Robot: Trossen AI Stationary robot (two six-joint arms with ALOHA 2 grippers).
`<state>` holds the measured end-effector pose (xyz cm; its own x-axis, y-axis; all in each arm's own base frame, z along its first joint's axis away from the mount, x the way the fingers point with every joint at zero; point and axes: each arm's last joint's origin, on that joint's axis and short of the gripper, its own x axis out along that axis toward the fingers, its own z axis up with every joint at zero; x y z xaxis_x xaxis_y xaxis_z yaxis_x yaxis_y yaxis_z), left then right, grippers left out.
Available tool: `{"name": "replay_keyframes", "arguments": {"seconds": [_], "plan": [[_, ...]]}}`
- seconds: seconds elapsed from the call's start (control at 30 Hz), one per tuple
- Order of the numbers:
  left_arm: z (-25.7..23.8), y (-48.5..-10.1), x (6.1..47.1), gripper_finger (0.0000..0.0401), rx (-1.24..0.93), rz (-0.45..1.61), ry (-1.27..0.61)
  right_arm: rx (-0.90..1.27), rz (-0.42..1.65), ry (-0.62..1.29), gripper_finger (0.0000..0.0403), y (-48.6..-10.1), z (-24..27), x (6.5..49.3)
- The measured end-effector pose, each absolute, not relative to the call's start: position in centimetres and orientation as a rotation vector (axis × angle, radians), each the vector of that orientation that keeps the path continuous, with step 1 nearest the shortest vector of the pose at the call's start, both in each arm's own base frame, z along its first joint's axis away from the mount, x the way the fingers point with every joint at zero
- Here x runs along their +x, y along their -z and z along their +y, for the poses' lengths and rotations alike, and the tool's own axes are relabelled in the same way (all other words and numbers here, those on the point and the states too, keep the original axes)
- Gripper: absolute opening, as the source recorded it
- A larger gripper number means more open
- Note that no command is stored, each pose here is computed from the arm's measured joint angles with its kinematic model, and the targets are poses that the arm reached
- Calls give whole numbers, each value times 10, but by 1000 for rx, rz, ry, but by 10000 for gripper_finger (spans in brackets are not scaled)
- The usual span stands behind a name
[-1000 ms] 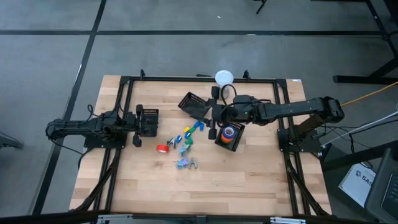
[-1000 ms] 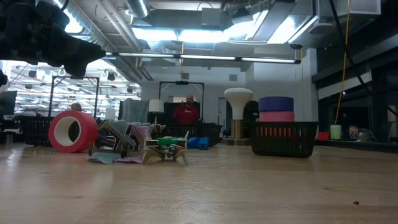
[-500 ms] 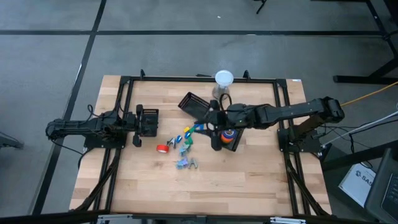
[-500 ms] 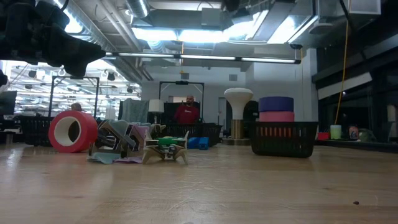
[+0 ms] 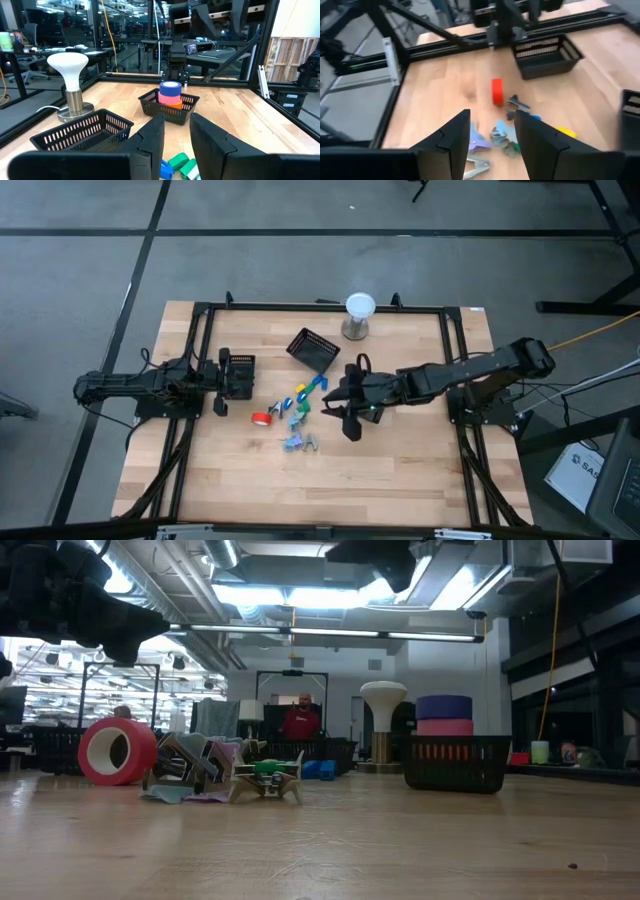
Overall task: Pick and place Stapler, Stapler remover, tape
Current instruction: Put the red tape into the right black bin
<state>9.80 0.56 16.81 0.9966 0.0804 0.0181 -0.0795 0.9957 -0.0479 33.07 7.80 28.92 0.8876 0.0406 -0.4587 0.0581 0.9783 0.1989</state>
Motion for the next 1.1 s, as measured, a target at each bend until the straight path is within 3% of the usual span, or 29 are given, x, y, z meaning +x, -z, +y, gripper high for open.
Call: {"name": "replay_keyframes", "arguments": {"seconds": [0.27,0.53,1.1], "plan": [[6,-169,98,88,-41,-29,-80,248,475,58,158,-288,77,330],[6,-171,98,88,-310,-63,-73,194,476,46,158,-274,80,343],[2,-166,99,88,-428,3,-10,168,548,54,158,-247,84,356]]}}
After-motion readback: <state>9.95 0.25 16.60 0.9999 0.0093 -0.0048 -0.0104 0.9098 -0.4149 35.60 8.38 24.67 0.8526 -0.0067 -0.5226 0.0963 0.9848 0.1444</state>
